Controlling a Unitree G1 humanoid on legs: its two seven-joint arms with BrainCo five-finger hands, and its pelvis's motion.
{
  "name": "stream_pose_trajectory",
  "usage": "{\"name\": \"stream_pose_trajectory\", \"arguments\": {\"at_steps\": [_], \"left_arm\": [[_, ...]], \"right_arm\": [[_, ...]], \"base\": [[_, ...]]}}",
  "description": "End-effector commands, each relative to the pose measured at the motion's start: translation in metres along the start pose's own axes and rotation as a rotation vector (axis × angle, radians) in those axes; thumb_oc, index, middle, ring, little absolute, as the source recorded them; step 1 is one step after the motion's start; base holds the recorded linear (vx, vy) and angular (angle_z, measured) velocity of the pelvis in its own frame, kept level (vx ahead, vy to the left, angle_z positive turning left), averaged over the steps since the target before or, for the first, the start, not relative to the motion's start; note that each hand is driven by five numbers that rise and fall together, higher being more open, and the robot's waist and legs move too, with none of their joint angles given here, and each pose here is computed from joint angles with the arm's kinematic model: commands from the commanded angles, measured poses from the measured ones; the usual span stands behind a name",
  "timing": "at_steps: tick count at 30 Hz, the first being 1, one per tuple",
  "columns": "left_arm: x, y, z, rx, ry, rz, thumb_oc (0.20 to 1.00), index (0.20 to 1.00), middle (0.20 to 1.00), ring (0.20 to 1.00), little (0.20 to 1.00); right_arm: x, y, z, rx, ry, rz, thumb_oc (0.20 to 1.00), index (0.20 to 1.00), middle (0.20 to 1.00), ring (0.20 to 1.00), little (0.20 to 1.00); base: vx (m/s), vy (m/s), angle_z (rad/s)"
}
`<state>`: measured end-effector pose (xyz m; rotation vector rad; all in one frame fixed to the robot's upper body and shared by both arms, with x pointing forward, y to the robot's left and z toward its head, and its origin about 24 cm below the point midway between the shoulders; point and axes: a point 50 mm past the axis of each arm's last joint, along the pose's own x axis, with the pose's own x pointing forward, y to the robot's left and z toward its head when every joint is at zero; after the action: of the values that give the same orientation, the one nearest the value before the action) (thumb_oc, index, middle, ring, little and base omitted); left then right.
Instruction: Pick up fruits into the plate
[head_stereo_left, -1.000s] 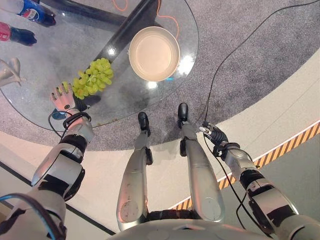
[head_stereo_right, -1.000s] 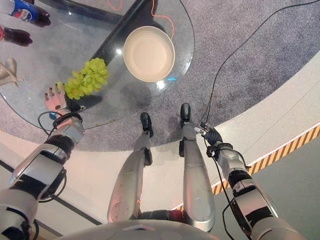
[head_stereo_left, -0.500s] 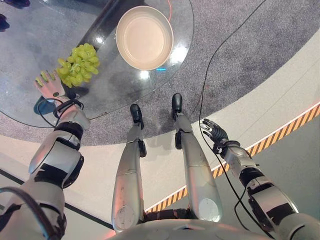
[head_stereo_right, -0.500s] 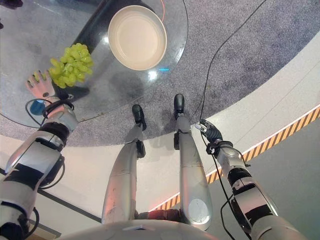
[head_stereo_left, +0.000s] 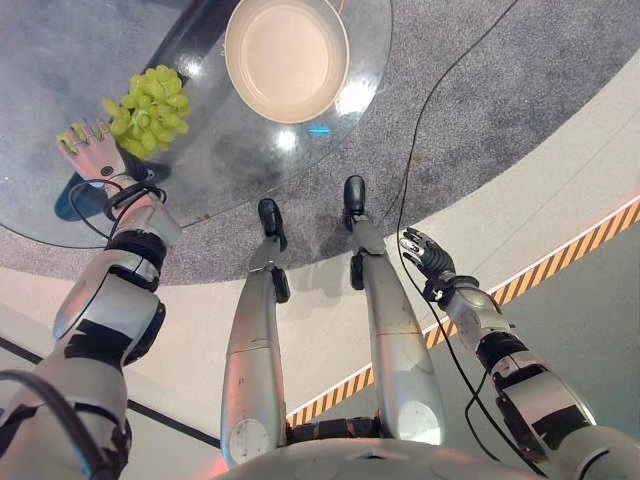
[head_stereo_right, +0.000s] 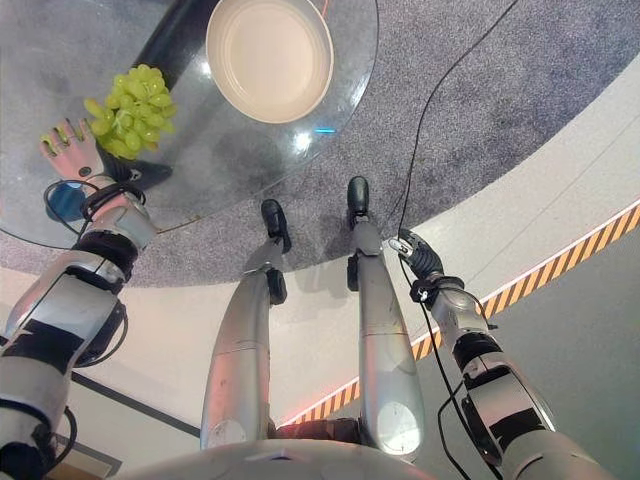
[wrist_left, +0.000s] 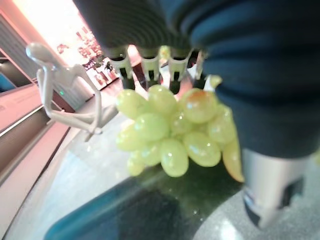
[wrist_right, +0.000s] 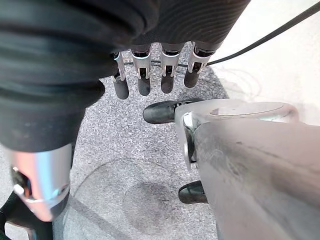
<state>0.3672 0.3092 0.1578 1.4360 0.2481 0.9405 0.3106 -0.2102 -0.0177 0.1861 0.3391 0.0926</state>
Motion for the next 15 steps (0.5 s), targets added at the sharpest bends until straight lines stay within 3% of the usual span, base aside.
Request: {"name": "stream_pose_trajectory", "arguments": {"at_steps": [1, 2, 3, 4, 15], "left_arm": [[0.0095, 0.0035, -0.0399, 0.065, 0.142, 0.028, 1.000, 1.000, 1.000, 1.000, 1.000], [0.0098, 0.0036, -0.0397, 0.057, 0.144, 0.018, 1.000, 1.000, 1.000, 1.000, 1.000], [0.0094, 0.0024, -0.0400, 0.055, 0.146, 0.005, 0.733, 0.733, 0.733, 0.733, 0.733], [0.0091, 0.0016, -0.0401, 0.051, 0.144, 0.001, 0.200, 0.200, 0.200, 0.200, 0.200], [0.0094, 0.0007, -0.0412, 0.036, 0.153, -0.020, 0.200, 0.200, 0.200, 0.200, 0.200]], "right_arm": [[-0.0189, -0.0055, -0.0213, 0.057, 0.001, -0.004, 1.000, 1.000, 1.000, 1.000, 1.000], [-0.0196, -0.0055, -0.0209, 0.065, -0.007, -0.006, 1.000, 1.000, 1.000, 1.000, 1.000], [-0.0200, -0.0051, -0.0209, 0.071, -0.012, -0.007, 1.000, 1.000, 1.000, 1.000, 1.000], [-0.0202, -0.0048, -0.0205, 0.074, -0.015, -0.006, 1.000, 1.000, 1.000, 1.000, 1.000], [-0.0235, -0.0054, -0.0184, 0.084, -0.041, 0.019, 1.000, 1.000, 1.000, 1.000, 1.000]], "base": [[0.03, 0.017, -0.01], [0.04, 0.017, 0.00], [0.04, 0.017, 0.00], [0.03, 0.013, 0.00], [0.02, 0.006, -0.01]]}}
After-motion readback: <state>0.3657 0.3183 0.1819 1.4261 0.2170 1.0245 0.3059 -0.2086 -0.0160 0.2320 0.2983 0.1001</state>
